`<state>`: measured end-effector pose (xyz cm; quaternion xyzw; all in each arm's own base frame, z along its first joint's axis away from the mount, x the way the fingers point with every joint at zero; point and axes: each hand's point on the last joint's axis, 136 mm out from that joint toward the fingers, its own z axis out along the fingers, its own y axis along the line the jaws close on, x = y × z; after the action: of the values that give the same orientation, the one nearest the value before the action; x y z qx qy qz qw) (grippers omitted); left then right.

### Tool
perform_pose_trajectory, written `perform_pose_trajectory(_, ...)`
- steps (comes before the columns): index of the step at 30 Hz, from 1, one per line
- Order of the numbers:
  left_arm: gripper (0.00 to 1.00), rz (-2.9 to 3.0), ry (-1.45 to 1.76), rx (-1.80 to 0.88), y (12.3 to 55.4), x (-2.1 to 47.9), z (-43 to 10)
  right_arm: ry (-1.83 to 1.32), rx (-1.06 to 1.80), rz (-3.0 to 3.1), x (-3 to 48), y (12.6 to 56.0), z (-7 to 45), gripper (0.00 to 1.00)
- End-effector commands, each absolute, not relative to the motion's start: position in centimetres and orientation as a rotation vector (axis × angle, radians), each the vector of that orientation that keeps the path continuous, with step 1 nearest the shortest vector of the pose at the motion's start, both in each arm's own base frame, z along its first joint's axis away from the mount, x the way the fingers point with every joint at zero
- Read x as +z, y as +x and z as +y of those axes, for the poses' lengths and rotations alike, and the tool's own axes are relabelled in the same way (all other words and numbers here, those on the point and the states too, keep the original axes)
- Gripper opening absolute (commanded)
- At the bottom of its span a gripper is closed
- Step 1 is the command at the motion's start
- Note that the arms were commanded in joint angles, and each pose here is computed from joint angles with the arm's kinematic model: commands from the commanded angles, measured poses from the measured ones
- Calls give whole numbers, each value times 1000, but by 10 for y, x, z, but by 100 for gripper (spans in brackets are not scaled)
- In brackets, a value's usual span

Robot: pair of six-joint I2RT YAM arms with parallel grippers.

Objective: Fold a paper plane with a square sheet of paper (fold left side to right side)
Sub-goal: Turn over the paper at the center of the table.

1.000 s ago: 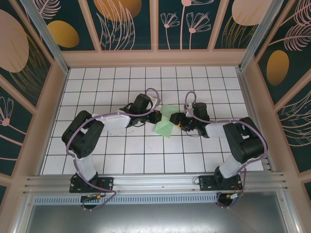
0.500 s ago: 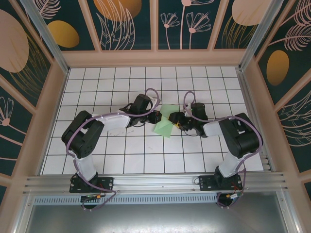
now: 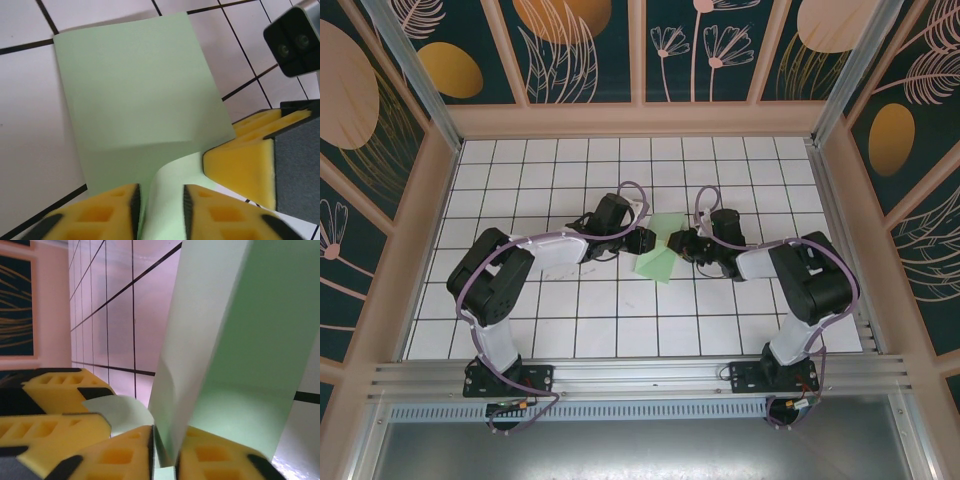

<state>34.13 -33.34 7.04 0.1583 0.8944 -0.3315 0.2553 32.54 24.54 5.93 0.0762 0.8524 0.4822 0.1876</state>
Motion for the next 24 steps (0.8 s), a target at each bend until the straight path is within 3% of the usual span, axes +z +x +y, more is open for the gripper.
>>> perform_pose_trajectory(1,44,2389,415,-849,347,86,-325,167,1324,2378,66,334,248,11)
perform_pose_trajectory(5,64,2338,379,-823,349,115,-309,96,1292,2327,85,336,243,0)
perform_pose_trajectory(12,96,2164,240,-969,346,181,-272,-120,1322,2110,158,339,223,0)
perform_pose_trajectory(24,98,1664,431,-1561,288,332,-276,-625,1396,1683,326,297,227,0)
